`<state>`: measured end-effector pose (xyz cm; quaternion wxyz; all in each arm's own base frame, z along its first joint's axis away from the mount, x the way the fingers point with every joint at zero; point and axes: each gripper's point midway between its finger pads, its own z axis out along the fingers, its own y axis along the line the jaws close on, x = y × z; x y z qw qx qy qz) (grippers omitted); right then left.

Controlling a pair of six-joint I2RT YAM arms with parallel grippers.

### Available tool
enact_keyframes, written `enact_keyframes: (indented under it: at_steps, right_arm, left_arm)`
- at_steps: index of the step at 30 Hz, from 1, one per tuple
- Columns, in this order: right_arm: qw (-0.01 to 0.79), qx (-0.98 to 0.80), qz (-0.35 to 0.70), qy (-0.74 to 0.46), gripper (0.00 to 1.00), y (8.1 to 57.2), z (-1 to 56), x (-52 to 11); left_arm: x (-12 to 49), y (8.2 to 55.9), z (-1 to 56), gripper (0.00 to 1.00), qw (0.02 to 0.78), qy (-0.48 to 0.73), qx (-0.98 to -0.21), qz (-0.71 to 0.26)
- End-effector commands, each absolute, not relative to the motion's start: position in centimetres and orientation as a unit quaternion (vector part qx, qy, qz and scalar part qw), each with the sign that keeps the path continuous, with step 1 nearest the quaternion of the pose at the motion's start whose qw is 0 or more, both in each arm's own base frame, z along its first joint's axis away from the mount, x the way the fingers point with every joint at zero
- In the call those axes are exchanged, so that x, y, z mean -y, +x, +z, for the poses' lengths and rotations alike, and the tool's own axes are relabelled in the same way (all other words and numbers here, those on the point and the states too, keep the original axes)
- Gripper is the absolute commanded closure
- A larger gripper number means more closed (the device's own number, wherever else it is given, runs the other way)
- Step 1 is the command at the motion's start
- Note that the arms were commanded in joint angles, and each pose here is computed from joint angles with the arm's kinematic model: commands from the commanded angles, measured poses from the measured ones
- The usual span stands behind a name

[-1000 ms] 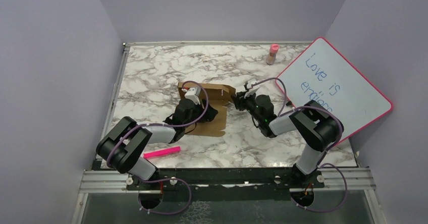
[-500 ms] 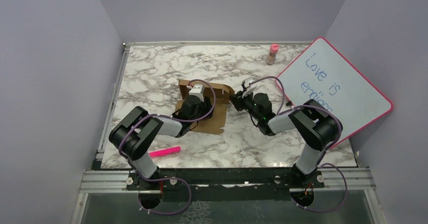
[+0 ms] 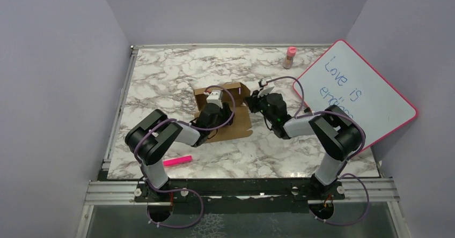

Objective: Fold the paper box

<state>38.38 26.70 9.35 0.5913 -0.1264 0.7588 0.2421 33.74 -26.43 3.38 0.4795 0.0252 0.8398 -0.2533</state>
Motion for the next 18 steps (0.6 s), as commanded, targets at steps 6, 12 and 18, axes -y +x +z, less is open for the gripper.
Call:
enact_keyframes:
  at_steps: [6, 12, 18]
  right_arm:
    - [0.576, -0.761, 0.279, -0.106, 0.87, 38.2, 10.0, -28.0]
    - [0.562, -0.772, 0.277, -0.104, 0.86, 37.4, 9.5, -27.8]
    - [0.561, -0.781, 0.254, -0.105, 0.82, 36.9, 9.0, -26.9]
  left_arm:
    - [28.4, 30.8, 0.0, 0.47, 0.41, 0.039, -0.868, -0.278]
    - [28.6, 30.7, 0.4, 0.46, 0.413, 0.032, -0.863, -0.287]
    - [28.7, 30.9, 0.8, 0.46, 0.419, 0.022, -0.859, -0.294]
